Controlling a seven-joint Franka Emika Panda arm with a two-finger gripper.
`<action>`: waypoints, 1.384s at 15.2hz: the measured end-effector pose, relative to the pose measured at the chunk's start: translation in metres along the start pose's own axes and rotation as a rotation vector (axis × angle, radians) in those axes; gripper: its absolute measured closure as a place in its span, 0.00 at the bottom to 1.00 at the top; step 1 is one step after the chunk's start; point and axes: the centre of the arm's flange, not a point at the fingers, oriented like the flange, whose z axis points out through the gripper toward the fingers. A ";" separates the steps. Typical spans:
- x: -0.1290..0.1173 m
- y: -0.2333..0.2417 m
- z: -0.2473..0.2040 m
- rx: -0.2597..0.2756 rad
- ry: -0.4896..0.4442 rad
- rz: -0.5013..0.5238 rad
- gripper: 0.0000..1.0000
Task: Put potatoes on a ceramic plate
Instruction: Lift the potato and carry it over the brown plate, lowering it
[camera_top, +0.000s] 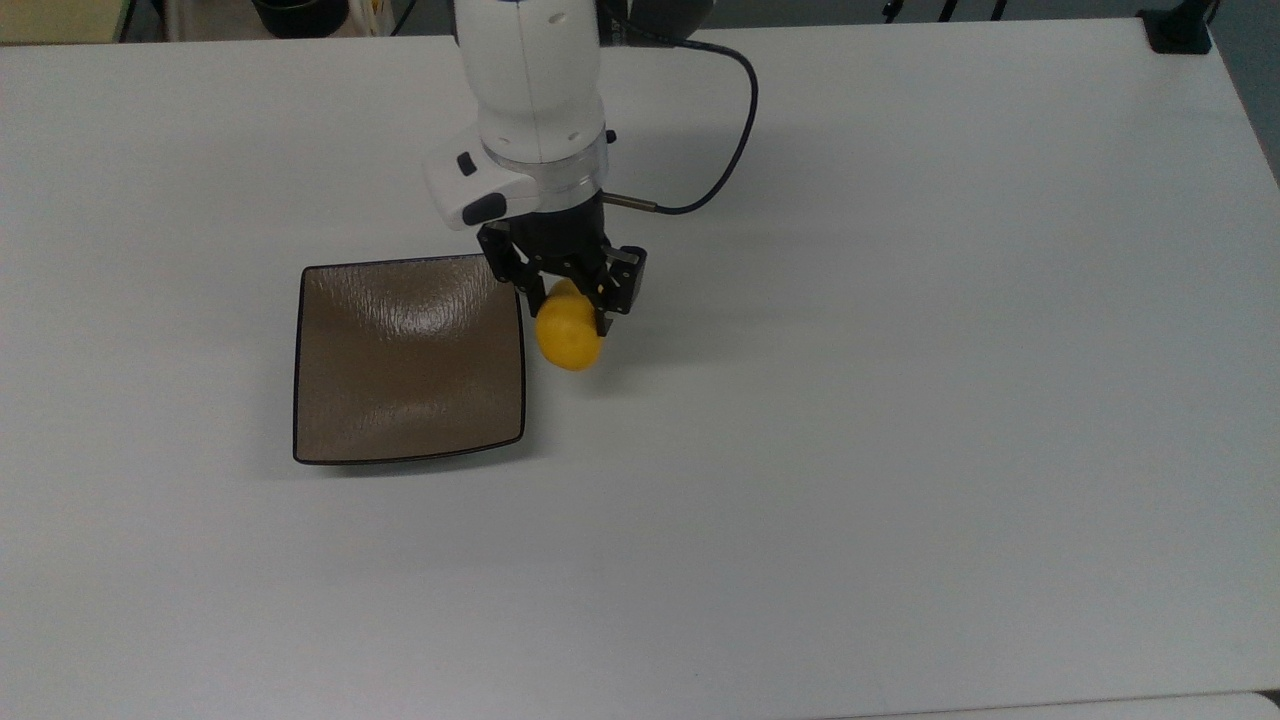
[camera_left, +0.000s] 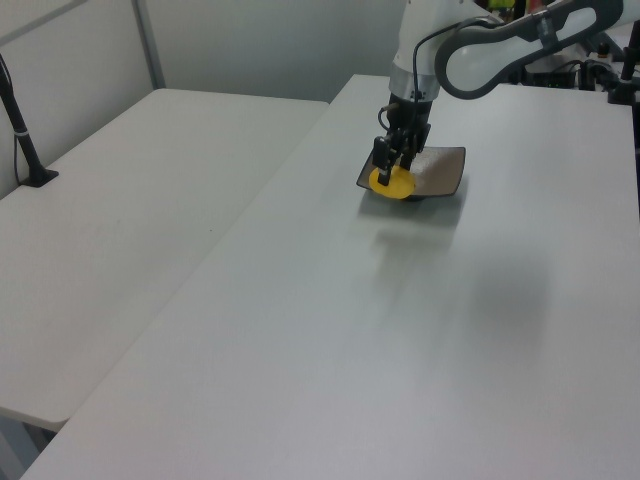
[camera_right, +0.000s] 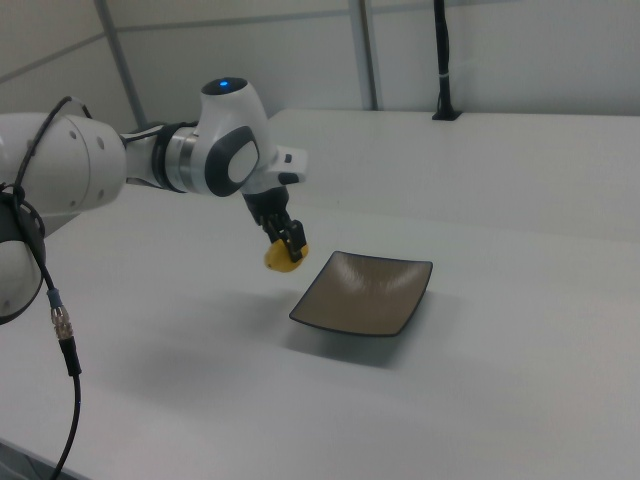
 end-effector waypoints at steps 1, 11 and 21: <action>0.004 0.009 0.000 -0.005 0.002 0.012 0.36; 0.026 0.073 0.003 -0.041 0.009 0.091 0.17; 0.022 0.071 -0.015 -0.065 -0.053 0.079 0.00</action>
